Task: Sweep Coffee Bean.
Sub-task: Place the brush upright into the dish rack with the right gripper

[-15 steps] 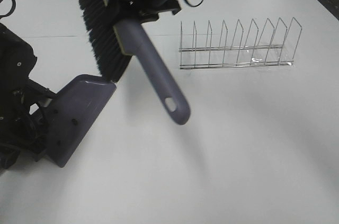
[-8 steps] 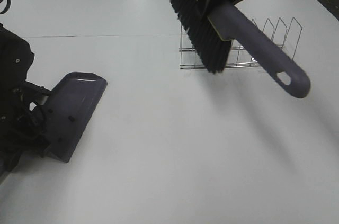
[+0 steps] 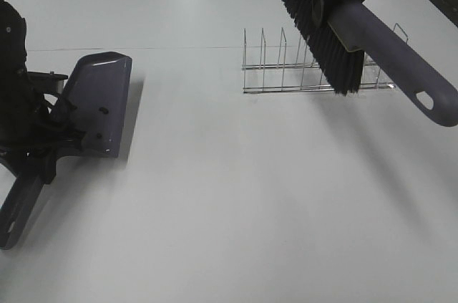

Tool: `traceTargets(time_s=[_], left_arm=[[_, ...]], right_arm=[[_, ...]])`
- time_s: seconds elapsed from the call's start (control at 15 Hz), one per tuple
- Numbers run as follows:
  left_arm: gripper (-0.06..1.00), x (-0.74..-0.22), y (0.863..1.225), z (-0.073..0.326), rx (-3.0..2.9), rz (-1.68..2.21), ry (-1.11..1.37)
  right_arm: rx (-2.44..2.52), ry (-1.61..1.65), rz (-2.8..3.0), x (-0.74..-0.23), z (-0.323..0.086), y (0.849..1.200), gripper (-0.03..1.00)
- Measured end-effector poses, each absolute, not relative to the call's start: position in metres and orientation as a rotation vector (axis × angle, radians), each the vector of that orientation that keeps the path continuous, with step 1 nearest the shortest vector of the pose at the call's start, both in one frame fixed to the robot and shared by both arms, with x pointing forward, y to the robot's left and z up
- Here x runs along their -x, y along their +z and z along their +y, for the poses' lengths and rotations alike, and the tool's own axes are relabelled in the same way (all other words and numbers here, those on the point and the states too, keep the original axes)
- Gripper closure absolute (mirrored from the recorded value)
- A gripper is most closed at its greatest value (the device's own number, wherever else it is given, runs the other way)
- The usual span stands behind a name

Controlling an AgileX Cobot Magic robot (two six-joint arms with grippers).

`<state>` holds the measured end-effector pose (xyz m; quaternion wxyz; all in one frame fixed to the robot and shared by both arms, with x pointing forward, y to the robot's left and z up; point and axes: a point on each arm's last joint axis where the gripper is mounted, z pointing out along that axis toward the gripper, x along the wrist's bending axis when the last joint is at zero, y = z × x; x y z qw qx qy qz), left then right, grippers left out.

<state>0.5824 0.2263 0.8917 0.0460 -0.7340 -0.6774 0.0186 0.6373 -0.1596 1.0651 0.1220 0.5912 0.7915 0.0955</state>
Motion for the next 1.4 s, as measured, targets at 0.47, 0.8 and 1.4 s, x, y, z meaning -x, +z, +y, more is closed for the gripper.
traceTargets(time_s=[0.47, 0.8, 1.4], left_arm=[[0.61, -0.608, 0.870, 0.217, 2.194, -2.060, 0.159], [0.61, -0.610, 0.868, 0.217, 2.214, -2.038, 0.176], [0.61, -0.609, 0.880, 0.217, 2.264, -2.022, 0.150]], right_arm=[[-1.797, 0.000, 2.308, -0.622, -0.173, 1.017, 0.67], [-1.883, -0.026, 2.246, -0.627, -0.195, 1.012, 0.67], [-2.130, -0.012, 2.147, -0.640, -0.247, 0.998, 0.67]])
